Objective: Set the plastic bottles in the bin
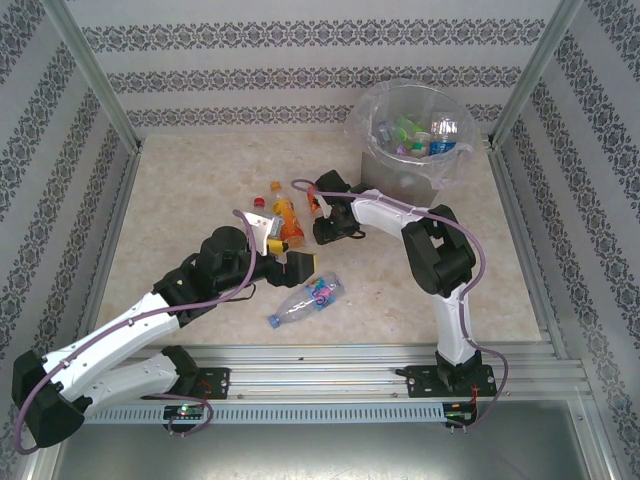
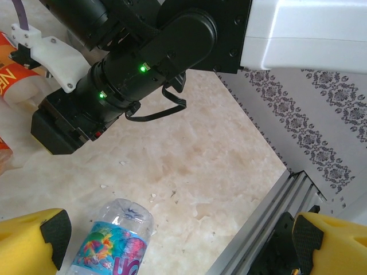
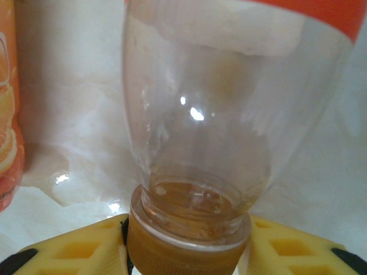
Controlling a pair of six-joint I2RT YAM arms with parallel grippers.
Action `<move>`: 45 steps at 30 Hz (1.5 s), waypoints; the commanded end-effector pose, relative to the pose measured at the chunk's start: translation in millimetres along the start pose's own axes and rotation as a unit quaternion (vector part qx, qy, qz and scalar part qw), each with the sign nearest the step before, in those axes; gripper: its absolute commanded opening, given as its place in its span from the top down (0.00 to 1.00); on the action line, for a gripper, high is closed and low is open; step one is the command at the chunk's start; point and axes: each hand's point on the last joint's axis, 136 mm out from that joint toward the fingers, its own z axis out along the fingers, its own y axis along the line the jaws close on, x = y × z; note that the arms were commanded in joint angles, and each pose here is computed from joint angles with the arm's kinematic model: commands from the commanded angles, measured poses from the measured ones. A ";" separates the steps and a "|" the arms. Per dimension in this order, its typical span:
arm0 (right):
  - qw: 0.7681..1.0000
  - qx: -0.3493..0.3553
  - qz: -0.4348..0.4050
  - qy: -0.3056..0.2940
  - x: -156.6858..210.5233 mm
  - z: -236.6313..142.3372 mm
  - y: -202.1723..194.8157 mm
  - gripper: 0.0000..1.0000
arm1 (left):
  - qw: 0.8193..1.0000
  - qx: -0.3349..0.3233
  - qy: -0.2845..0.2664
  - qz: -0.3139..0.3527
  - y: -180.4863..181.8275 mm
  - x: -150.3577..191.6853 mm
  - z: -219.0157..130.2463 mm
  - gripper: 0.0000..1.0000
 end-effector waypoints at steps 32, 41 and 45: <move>0.977 -0.132 0.048 -0.161 75.6 -180.2 40.1 0.62 | 0.991 0.048 -0.015 -0.125 -16.7 -20.8 14.1 0.00; 0.969 -0.145 0.053 -0.191 100.5 -229.4 41.3 0.62 | 0.982 0.087 -0.027 -0.163 -23.3 -29.7 26.1 0.00; 0.961 -0.168 0.060 -0.212 108.5 -238.7 44.3 0.62 | 0.986 0.067 -0.005 -0.152 -18.0 -21.6 28.8 0.00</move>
